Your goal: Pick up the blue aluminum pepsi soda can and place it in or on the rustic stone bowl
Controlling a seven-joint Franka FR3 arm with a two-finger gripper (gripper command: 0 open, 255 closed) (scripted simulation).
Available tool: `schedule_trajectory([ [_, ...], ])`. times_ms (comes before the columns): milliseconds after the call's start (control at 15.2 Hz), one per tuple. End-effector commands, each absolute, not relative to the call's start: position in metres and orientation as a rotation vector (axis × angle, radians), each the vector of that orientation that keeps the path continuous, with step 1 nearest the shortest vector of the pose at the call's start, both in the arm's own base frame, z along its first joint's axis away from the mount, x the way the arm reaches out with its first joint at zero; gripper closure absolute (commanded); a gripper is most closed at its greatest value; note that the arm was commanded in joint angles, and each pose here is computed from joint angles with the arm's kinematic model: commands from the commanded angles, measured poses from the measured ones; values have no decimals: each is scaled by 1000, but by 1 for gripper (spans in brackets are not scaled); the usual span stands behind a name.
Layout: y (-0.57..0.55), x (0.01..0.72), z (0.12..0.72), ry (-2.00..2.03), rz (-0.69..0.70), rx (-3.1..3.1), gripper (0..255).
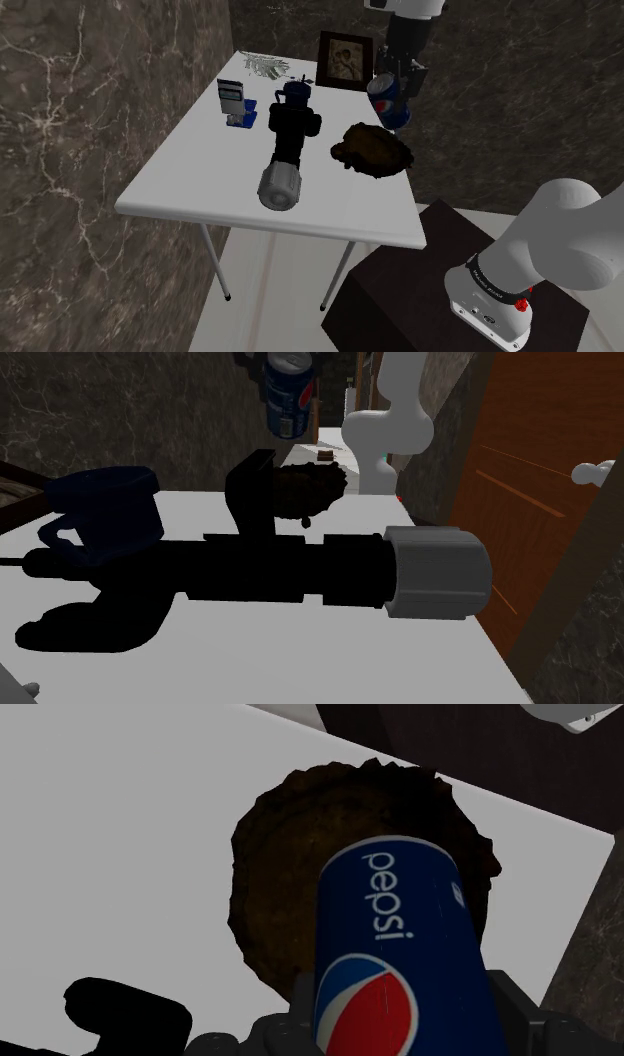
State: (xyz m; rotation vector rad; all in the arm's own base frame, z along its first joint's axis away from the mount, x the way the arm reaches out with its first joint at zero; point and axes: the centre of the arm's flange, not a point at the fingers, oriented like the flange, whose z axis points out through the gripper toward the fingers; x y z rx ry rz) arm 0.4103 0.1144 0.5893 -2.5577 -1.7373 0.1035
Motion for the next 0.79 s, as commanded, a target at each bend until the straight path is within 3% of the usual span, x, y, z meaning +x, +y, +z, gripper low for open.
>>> schedule_trajectory([
  [0,114,411,580,-1738,102,-2558,255],
  [726,114,411,530,-1738,102,-2558,255],
])
